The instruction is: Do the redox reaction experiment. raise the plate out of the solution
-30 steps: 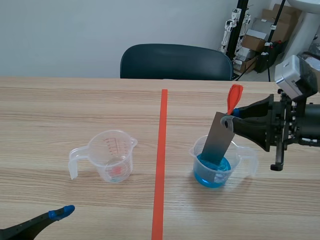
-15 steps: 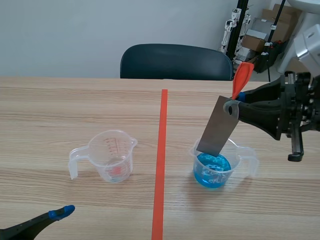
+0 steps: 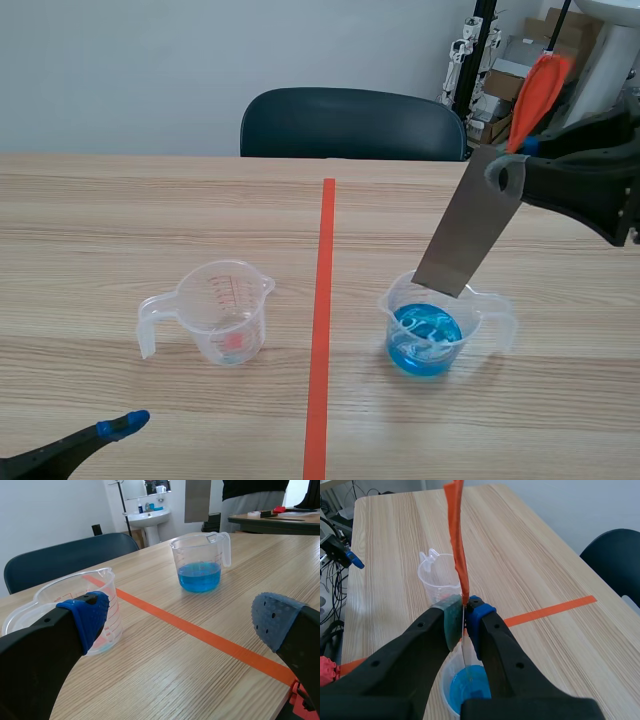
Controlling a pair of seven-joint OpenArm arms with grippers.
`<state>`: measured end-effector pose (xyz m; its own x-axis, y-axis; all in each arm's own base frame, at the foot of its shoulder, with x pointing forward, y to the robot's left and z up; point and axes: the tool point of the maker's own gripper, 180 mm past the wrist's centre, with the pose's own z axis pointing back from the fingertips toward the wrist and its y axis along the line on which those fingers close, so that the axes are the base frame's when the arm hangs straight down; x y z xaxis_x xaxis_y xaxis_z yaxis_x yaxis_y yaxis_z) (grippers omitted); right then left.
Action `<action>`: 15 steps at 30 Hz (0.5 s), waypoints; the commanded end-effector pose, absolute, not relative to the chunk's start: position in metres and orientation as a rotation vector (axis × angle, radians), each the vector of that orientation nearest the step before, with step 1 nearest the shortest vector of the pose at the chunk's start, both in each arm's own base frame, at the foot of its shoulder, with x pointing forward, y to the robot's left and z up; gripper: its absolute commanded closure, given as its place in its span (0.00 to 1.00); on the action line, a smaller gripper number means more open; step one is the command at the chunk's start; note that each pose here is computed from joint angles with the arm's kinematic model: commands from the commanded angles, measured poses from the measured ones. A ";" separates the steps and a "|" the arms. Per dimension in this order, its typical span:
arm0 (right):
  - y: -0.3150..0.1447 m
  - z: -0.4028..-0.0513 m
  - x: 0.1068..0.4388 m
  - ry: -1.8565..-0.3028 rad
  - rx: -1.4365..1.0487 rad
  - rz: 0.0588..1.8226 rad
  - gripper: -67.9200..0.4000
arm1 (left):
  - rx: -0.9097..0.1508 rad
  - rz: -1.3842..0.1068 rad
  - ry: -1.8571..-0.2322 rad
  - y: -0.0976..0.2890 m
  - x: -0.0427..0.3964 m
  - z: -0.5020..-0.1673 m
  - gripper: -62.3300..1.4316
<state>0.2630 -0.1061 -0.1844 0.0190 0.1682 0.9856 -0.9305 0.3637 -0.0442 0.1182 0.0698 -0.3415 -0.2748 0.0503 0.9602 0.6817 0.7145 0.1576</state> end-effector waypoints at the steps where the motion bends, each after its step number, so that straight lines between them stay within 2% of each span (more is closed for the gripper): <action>1: -0.107 -0.169 0.266 -1.280 0.805 1.017 0.99 | -0.599 -0.659 -1.805 0.071 0.114 -0.333 0.03; 15: -0.109 -0.153 0.259 -1.252 0.806 0.995 0.99 | -0.598 -0.660 -1.805 0.071 0.114 -0.333 0.03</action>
<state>0.2538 -0.1076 -0.1669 0.0553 0.1830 0.9816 -0.9297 0.3680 -0.0162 0.1181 0.0699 -0.3416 -0.2748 0.0500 0.9602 0.6818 0.7143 0.1579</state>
